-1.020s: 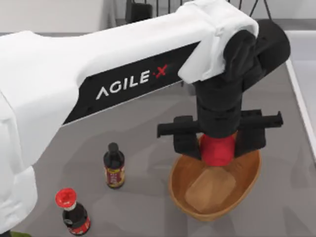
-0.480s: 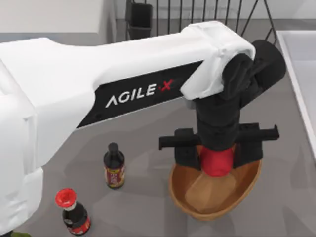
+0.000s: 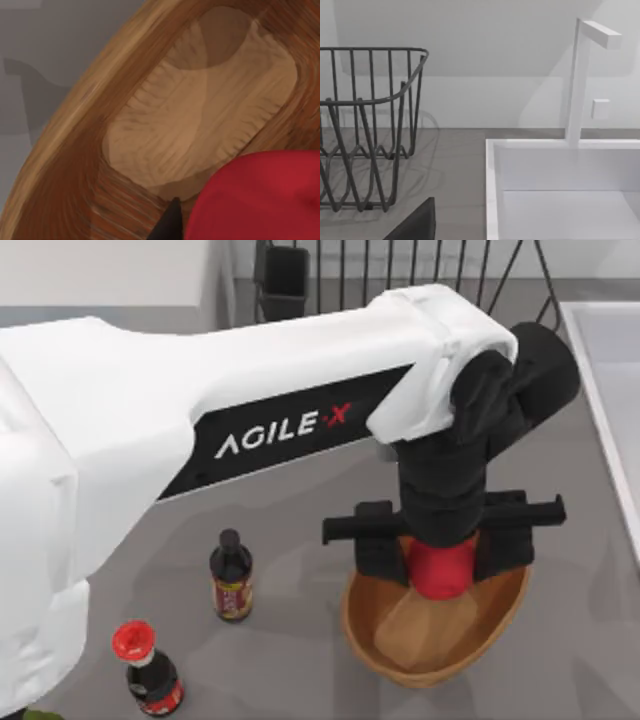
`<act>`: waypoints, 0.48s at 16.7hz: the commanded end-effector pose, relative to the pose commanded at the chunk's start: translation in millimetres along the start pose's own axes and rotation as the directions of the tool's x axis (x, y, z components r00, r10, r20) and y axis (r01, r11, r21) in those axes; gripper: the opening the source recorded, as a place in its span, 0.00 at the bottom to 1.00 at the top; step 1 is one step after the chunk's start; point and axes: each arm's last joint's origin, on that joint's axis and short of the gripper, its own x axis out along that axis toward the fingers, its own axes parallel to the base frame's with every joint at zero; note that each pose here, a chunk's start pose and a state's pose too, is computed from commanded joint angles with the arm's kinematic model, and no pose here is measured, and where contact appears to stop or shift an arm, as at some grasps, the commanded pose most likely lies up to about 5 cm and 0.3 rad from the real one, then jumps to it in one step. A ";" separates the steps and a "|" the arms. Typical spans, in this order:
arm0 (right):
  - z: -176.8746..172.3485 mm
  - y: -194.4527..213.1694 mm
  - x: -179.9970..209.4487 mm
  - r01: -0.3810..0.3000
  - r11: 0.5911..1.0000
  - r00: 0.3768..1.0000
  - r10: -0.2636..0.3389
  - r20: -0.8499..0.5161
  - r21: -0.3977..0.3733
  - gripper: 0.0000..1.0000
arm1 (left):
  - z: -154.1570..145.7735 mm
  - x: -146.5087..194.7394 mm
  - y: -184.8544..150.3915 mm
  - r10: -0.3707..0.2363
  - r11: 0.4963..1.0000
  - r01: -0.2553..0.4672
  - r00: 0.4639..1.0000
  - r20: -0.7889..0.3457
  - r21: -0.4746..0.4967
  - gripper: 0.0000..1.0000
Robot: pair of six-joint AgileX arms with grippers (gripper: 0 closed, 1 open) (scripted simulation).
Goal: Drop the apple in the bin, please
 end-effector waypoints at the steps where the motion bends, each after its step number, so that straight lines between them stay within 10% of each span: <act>1: 0.0 0.0 0.0 0.000 1.000 1.000 0.000 0.000 0.000 1.00 | 0.0 0.0 0.0 0.000 1.000 0.000 1.000 0.000 0.000 0.75; 4: 0.0 0.0 0.0 0.000 1.000 1.000 0.000 0.000 0.000 1.00 | 0.0 0.0 0.0 0.000 1.000 0.000 1.000 0.000 0.000 0.98; 8: 0.0 0.0 0.0 0.000 1.000 1.000 0.000 0.000 0.000 1.00 | 0.0 0.0 0.0 0.000 1.000 0.000 1.000 0.000 0.000 1.00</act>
